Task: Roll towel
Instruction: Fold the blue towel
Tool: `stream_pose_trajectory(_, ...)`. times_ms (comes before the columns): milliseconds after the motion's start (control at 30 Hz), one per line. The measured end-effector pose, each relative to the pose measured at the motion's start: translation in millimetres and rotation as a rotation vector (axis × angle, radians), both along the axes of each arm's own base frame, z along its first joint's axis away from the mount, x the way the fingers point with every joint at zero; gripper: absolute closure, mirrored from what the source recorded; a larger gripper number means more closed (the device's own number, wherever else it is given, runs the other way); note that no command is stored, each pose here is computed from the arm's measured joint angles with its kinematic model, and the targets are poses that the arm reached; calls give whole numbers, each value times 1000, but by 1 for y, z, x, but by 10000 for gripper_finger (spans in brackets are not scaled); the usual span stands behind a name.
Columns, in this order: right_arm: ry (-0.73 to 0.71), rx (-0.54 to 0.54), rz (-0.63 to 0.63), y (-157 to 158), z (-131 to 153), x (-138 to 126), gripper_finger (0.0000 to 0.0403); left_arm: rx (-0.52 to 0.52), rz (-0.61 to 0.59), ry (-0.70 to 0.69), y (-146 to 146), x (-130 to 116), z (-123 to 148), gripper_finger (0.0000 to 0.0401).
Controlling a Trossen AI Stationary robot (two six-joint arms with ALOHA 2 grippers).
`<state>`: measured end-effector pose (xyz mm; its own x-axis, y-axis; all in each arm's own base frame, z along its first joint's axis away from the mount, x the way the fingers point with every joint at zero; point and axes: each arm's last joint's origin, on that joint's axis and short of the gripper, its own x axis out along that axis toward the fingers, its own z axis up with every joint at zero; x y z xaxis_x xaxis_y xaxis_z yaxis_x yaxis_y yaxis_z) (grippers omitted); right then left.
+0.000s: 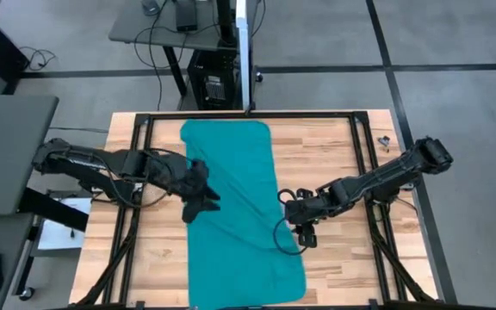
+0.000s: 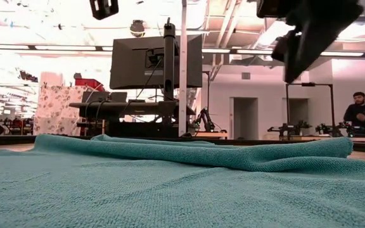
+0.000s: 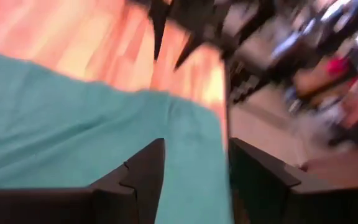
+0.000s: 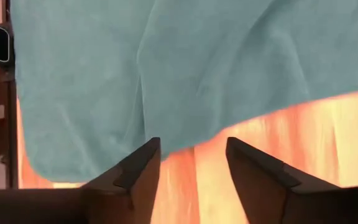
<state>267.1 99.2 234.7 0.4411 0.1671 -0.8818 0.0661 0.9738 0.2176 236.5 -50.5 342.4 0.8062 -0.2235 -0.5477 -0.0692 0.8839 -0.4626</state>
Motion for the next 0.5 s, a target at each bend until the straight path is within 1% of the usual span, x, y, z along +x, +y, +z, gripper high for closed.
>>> stream_pose_trajectory(100, -4, 33, -30, 5, 6, -6, 183, 191, -60, 197, -19, -1, -2, 234)
stream_pose_trajectory(133, -11, 49, -39, 9, 9, -8, 174, 247, -79, 243, -27, 1, -2, 236)
stream_pose_trajectory(200, -27, 81, -41, 18, 12, -12, 161, 341, -115, 339, -44, 3, -4, 239)
stream_pose_trajectory(233, -34, 94, -33, 24, 14, -15, 158, 372, -132, 371, -53, 5, -5, 240)
stream_pose_trajectory(300, -48, 101, -21, 37, 16, -22, 155, 395, -158, 402, -76, 10, -7, 243)
stream_pose_trajectory(367, -72, 87, -8, 53, 16, -30, 155, 399, -175, 450, -99, 13, -14, 247)
stream_pose_trajectory(433, -107, 60, 10, 69, 16, -40, 155, 378, -184, 469, -125, 14, -21, 252)
stream_pose_trajectory(500, -161, 22, 18, 85, 16, -49, 155, 349, -170, 493, -151, 15, -28, 257)
